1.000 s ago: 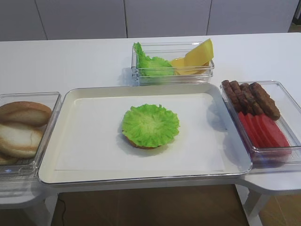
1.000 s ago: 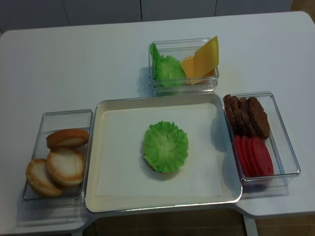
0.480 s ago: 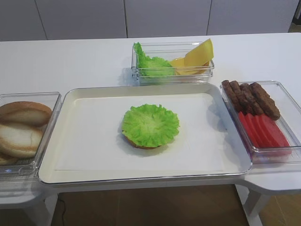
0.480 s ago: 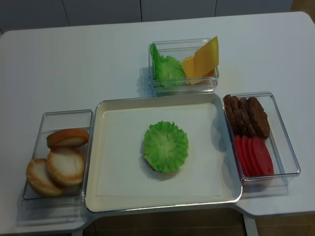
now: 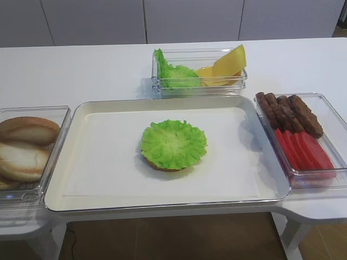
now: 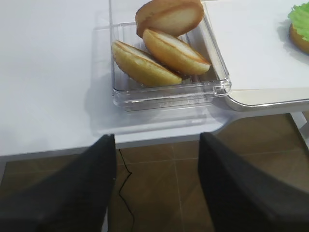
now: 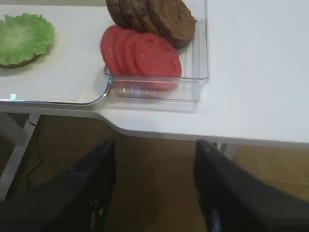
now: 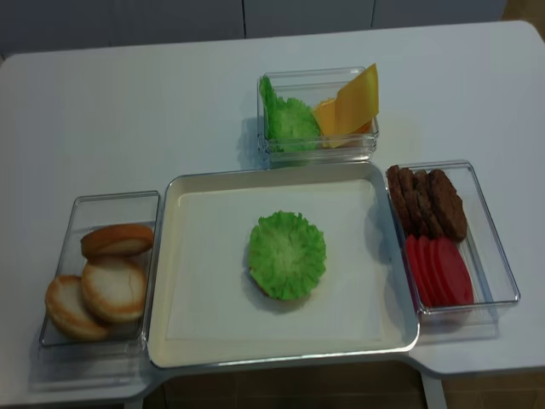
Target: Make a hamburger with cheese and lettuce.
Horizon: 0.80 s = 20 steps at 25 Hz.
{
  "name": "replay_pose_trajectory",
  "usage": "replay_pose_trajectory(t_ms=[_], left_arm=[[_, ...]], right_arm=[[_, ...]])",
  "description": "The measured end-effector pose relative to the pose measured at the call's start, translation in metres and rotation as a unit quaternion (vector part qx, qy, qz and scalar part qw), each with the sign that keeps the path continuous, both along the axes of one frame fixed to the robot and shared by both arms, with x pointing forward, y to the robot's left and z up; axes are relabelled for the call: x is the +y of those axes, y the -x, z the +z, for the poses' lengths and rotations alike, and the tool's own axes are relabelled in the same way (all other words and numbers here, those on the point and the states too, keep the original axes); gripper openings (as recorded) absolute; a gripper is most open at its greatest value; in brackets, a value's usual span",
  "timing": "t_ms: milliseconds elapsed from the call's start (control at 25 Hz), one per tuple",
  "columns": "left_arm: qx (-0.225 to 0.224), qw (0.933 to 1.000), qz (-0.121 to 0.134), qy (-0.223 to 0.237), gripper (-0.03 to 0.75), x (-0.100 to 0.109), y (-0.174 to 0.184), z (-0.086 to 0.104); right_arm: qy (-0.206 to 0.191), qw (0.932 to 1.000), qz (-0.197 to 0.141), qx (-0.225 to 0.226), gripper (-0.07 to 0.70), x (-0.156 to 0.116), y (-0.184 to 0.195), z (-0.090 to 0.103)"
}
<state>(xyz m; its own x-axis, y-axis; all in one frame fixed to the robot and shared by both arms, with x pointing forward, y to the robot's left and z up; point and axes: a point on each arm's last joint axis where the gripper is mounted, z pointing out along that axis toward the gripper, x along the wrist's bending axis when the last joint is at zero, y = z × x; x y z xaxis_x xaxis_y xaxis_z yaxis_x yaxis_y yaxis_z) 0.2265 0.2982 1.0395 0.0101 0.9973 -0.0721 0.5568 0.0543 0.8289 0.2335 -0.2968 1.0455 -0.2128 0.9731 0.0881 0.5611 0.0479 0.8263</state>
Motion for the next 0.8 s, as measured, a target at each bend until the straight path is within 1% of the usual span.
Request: replay_pose_trajectory(t_ms=[80,800], left_arm=[[0.000,1.0000,0.000,0.000,0.405,0.0000,0.0000,0.0000],[0.000,1.0000,0.000,0.000,0.405,0.0000,0.0000,0.0000]], right_arm=[[-0.004,1.0000,0.004,0.000,0.394,0.0014,-0.0014,-0.0018],[-0.005,1.0000,0.005,-0.002,0.394,0.0016,-0.0017,-0.0020]])
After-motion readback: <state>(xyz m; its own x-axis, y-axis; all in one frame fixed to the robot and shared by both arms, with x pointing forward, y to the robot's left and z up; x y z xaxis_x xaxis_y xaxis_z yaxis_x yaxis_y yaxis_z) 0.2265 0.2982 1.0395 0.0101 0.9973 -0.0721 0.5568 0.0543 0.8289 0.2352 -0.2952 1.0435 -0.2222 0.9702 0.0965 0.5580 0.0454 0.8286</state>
